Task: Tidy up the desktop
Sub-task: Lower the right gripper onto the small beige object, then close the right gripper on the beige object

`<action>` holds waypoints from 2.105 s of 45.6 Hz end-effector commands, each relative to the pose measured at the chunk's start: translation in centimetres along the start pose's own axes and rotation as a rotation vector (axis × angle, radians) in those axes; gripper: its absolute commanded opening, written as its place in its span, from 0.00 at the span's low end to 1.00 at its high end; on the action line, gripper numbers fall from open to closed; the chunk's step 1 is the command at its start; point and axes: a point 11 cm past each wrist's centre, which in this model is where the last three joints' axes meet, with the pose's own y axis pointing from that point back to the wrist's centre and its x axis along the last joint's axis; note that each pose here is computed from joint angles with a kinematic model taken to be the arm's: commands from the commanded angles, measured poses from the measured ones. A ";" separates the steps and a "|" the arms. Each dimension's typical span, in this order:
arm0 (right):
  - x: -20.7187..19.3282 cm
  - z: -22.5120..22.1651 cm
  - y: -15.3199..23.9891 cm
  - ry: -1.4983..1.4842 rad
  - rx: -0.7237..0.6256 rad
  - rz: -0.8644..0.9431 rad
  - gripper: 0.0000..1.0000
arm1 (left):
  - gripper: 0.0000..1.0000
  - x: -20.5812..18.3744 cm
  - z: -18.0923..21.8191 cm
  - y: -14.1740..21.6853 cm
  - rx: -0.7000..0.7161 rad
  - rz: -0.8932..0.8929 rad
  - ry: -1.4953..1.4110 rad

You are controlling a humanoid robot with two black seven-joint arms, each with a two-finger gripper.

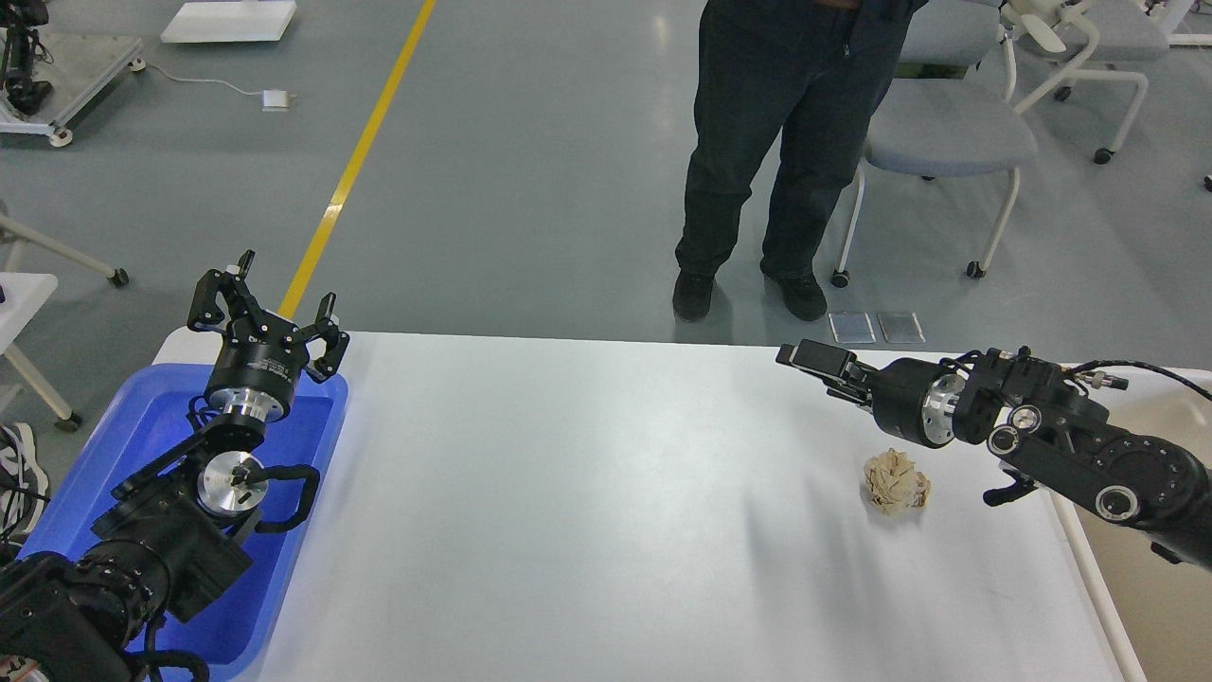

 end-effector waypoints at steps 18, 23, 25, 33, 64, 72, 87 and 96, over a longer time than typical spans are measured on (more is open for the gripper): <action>-2.9 9.4 1.8 0.486 -0.168 0.046 1.00 | 1.00 0.0 0.0 0.0 -0.001 0.000 0.000; -3.3 9.8 1.8 0.489 -0.175 0.045 1.00 | 1.00 0.0 0.0 0.0 -0.001 0.000 0.000; -3.5 9.8 1.7 0.489 -0.173 0.044 1.00 | 1.00 0.0 0.0 0.0 -0.001 0.000 0.000; -4.9 10.6 2.2 0.476 -0.184 0.024 1.00 | 1.00 0.0 0.0 0.0 -0.001 0.000 0.000; -8.1 12.0 1.9 0.486 -0.184 0.011 0.99 | 1.00 0.0 -0.1 0.0 0.000 0.000 0.001; -8.7 12.3 2.0 0.482 -0.191 0.002 0.93 | 1.00 0.0 0.0 0.0 -0.001 0.000 0.000; -9.8 12.3 1.5 0.482 -0.193 -0.012 0.58 | 1.00 0.0 -0.1 0.0 0.000 0.000 0.001; -9.7 12.8 1.7 0.484 -0.213 -0.014 0.00 | 1.00 0.0 0.0 0.0 0.001 0.000 0.000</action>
